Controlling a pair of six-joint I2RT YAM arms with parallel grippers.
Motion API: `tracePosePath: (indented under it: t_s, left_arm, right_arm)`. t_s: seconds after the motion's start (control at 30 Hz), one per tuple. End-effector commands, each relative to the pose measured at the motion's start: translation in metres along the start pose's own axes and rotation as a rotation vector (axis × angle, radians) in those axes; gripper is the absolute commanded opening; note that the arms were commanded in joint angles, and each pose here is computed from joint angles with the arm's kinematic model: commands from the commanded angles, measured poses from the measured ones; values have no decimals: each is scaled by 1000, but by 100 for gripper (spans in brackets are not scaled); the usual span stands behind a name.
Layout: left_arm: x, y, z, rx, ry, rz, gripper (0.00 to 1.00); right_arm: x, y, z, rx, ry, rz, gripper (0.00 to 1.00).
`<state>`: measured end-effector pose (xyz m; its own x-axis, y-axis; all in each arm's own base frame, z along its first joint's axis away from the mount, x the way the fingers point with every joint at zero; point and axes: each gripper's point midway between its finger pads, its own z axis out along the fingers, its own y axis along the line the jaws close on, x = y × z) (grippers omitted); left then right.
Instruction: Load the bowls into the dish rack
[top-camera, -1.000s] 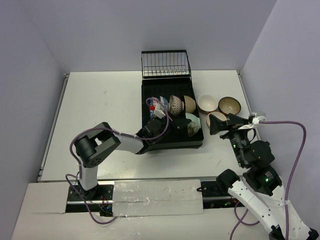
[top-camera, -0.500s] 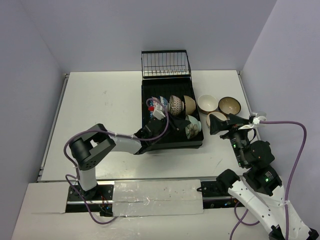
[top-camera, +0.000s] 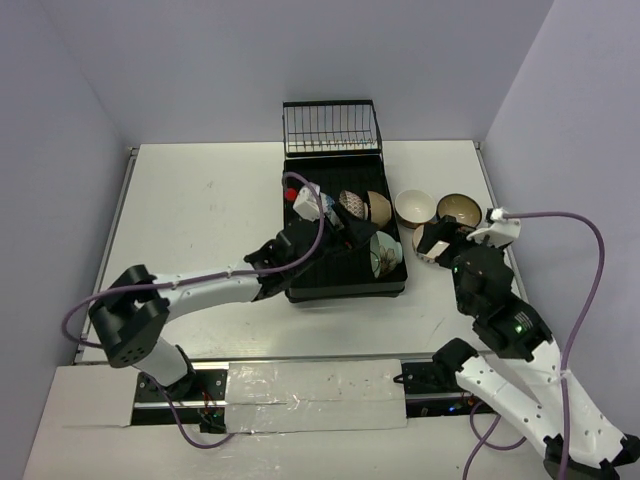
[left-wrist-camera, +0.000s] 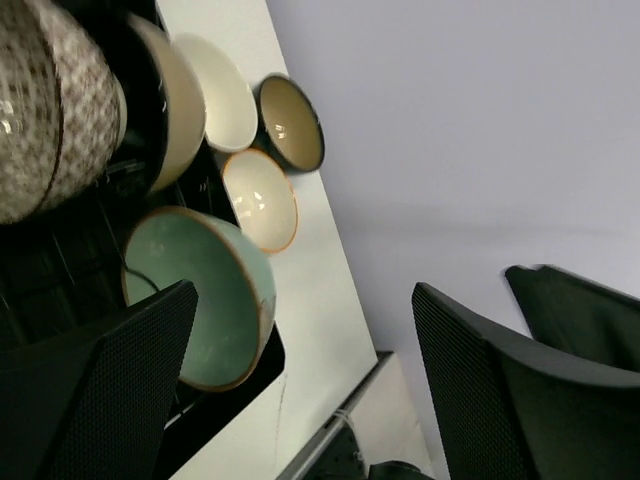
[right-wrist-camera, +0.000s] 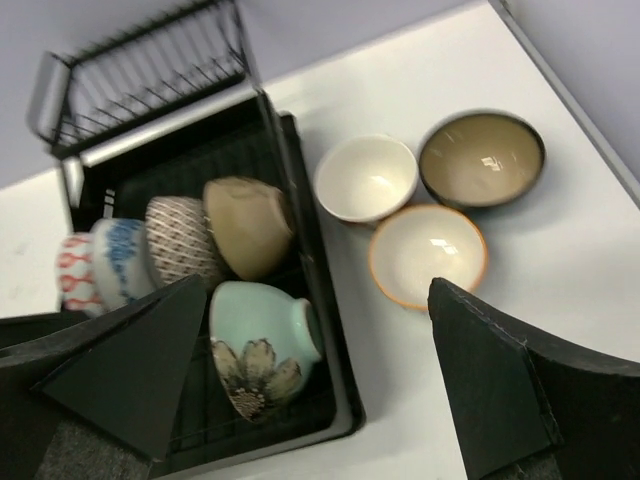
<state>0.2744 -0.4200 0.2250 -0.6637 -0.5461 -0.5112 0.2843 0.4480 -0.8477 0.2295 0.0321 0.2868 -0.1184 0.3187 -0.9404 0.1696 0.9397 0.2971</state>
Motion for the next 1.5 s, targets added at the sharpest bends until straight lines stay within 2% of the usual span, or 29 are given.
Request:
tracePosePath:
  t_s: [0.0,0.03,0.13,0.17,0.23,0.37,0.53,0.63,0.73,0.9,1.03,1.27,1.47]
  left_arm:
    - [-48,-31,-17,-43,-78,256,94]
    - [-47,-23,-22,-95,-50,317,96]
    - [-69,-32,-37,-141,-55,473,96]
    - [-67,-20,-45,-193,-11,522,96]
    - [-80,-20,-61,-226,-13,587,96]
    - [-89,5,-90,-308,47,686,97]
    - [-110,52,-127,-492,103,763,97]
    - [-115,56,-138,-494,96,772,97]
    - [-116,59,-142,-483,80,775,97]
    - [-113,66,-142,-495,96,776,96]
    - [-113,67,-140,-496,105,788,95]
    - [-106,67,-135,-471,129,790,94]
    - [-100,68,-132,-451,156,800,93]
  right_arm:
    - [6,-20,6,154,42,27,100]
    - [9,-22,11,166,66,49,100]
    - [29,-32,28,218,156,59,100]
    - [37,-44,37,264,193,81,100]
    - [45,-55,45,313,211,111,99]
    - [78,-75,70,395,315,184,98]
    - [117,-82,95,403,399,288,92]
    - [144,-101,105,468,469,325,83]
    - [153,-114,107,510,463,319,78]
    - [162,-124,112,542,462,321,73]
    - [173,-132,115,561,470,332,64]
    - [183,-138,124,574,475,335,55]
    - [186,-141,126,586,477,333,39]
